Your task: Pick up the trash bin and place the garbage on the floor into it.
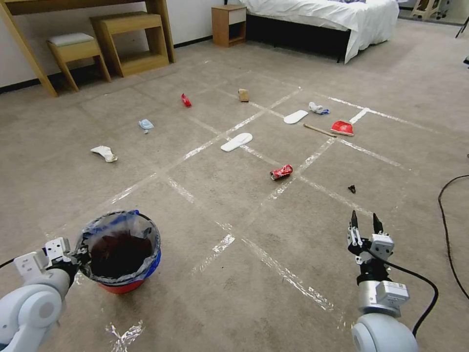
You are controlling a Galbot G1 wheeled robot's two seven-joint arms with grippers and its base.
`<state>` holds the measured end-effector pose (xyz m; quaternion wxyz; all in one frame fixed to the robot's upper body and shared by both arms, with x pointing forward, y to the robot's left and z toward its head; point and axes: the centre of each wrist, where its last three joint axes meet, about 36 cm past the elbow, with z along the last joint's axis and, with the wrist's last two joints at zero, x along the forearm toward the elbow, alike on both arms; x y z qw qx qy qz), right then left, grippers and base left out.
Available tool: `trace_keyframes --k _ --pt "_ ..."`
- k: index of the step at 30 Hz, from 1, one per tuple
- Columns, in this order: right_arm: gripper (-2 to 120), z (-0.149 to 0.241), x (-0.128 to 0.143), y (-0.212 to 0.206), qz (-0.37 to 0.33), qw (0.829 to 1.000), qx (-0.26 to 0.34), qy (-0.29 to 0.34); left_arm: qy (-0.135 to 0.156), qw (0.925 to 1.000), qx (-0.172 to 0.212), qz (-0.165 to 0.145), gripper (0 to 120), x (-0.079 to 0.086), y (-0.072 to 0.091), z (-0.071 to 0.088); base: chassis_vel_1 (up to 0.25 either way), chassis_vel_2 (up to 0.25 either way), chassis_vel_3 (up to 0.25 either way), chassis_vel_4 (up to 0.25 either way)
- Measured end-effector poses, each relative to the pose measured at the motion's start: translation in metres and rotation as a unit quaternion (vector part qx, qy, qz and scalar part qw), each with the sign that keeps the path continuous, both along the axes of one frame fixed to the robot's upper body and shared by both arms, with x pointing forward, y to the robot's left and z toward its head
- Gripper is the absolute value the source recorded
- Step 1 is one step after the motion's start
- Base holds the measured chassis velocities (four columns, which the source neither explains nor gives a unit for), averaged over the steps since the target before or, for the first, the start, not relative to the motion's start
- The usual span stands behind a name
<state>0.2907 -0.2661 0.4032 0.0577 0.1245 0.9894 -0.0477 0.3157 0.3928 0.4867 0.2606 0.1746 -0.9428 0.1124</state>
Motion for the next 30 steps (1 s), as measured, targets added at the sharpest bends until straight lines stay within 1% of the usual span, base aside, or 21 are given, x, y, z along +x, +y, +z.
trace_keyframes --k 3,4,7,8,10,20,30 --pt "50 0.002 -0.002 0.000 0.002 1.000 0.000 -0.002 -0.015 0.9999 -0.008 -0.003 1 -0.015 -0.005 0.022 0.000 0.000 0.000 0.000" --pt "50 0.002 -0.002 0.000 0.002 1.000 0.000 -0.002 -0.015 0.9999 -0.008 -0.003 1 -0.015 -0.005 0.022 0.000 0.000 0.000 0.000" --pt "50 0.006 -0.005 -0.001 0.004 1.000 0.000 -0.005 -0.025 0.9996 -0.015 -0.003 1 -0.026 -0.007 0.037 0.000 0.000 0.000 0.000" --pt "50 0.006 -0.005 -0.001 0.004 1.000 0.000 -0.005 -0.025 0.9996 -0.015 -0.003 1 -0.026 -0.007 0.037 0.000 0.000 0.000 0.000" --pt "50 0.008 -0.006 -0.002 0.005 1.000 0.000 -0.006 -0.028 0.9995 -0.016 -0.003 1 -0.031 -0.008 0.042 0.000 0.000 0.000 0.000" --pt "50 0.010 -0.009 -0.002 0.014 1.000 0.001 -0.004 -0.028 0.9994 -0.021 -0.001 1 -0.032 -0.007 0.042 0.000 0.000 0.000 0.000" --pt "50 0.009 -0.007 -0.004 0.017 1.000 0.003 0.003 -0.023 0.9994 -0.024 0.005 1 -0.028 -0.006 0.034 0.000 0.000 0.000 0.000"
